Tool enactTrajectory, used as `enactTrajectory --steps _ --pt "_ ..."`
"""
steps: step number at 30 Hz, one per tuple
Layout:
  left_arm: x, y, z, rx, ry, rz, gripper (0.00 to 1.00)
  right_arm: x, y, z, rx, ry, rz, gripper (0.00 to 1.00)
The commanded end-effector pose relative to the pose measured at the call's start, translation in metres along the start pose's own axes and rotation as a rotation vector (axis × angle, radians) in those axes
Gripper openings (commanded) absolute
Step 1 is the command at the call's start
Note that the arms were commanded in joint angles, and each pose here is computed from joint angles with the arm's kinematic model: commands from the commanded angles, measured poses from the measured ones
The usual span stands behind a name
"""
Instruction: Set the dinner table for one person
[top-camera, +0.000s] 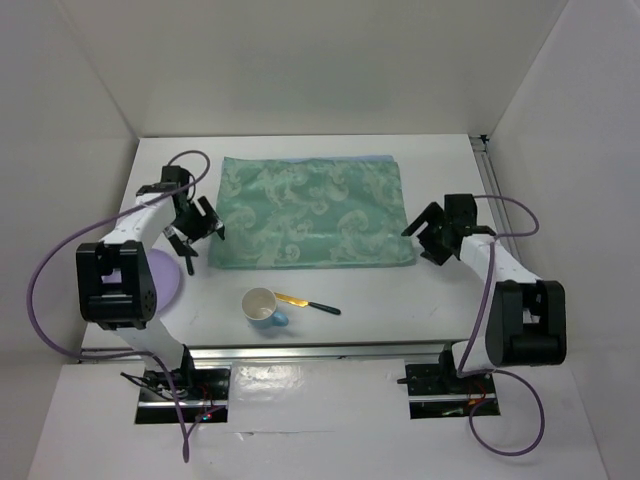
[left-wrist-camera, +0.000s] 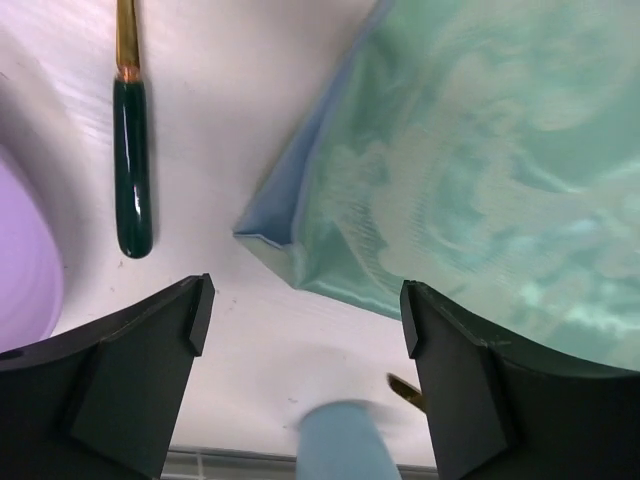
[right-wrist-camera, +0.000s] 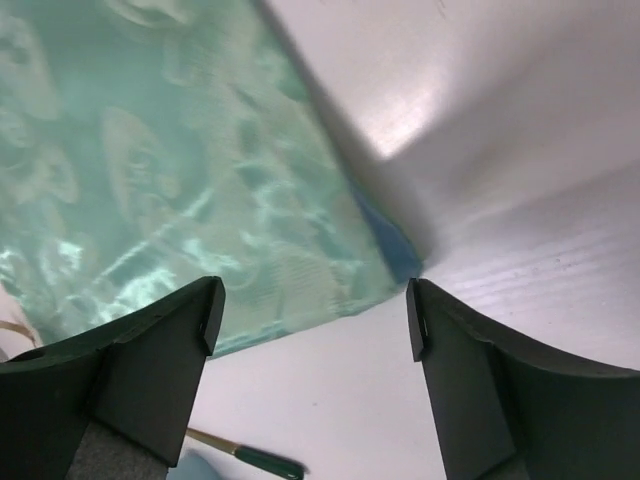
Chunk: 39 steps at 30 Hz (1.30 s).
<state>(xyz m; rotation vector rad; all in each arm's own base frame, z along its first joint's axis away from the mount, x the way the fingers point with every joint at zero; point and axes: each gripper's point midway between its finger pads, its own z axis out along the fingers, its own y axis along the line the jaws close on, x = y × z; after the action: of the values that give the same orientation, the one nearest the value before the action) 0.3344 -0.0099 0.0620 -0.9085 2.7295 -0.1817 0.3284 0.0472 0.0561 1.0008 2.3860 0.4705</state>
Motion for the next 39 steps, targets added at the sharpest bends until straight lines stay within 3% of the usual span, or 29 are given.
enactTrajectory --steps 1,4,6,7,10,11,17,20,24,31,38,39 --pt "-0.031 -0.015 -0.057 0.049 -0.142 0.033 0.94 -0.050 0.042 -0.045 -0.083 -0.163 -0.095 0.86" --pt "-0.045 -0.025 -0.095 0.090 -0.228 0.045 0.92 -0.048 0.071 -0.063 -0.150 -0.173 -0.201 0.89" --pt "-0.052 -0.032 -0.121 0.121 -0.292 0.064 0.92 -0.024 0.118 -0.080 -0.261 -0.146 -0.362 0.89" --pt "-0.058 -0.035 -0.135 0.131 -0.331 0.063 0.92 0.010 0.150 -0.086 -0.320 -0.087 -0.474 0.90" --pt "-0.066 -0.034 -0.162 0.140 -0.407 0.057 0.92 0.073 0.189 -0.089 -0.404 0.053 -0.690 0.90" --pt "-0.068 -0.036 -0.169 0.151 -0.425 0.057 0.92 0.116 0.206 -0.092 -0.446 0.150 -0.792 0.92" --pt "-0.063 -0.030 -0.189 0.160 -0.476 0.061 0.91 0.235 0.227 -0.108 -0.601 0.320 -1.152 0.91" --pt "-0.059 -0.025 -0.184 0.144 -0.468 0.059 0.90 0.277 0.219 -0.107 -0.595 0.375 -1.289 0.91" --pt "-0.059 -0.021 -0.184 0.139 -0.469 0.051 0.90 0.307 0.208 -0.100 -0.567 0.404 -1.362 0.82" --pt "-0.059 -0.018 -0.178 0.119 -0.461 0.058 0.90 0.331 0.211 -0.085 -0.586 0.417 -1.367 0.75" --pt "-0.056 -0.018 -0.172 0.141 -0.446 0.079 0.90 0.352 0.206 -0.069 -0.548 0.430 -1.347 0.54" --pt "-0.056 -0.018 -0.172 0.141 -0.446 0.080 0.90 0.351 0.210 -0.068 -0.548 0.411 -1.330 0.44"
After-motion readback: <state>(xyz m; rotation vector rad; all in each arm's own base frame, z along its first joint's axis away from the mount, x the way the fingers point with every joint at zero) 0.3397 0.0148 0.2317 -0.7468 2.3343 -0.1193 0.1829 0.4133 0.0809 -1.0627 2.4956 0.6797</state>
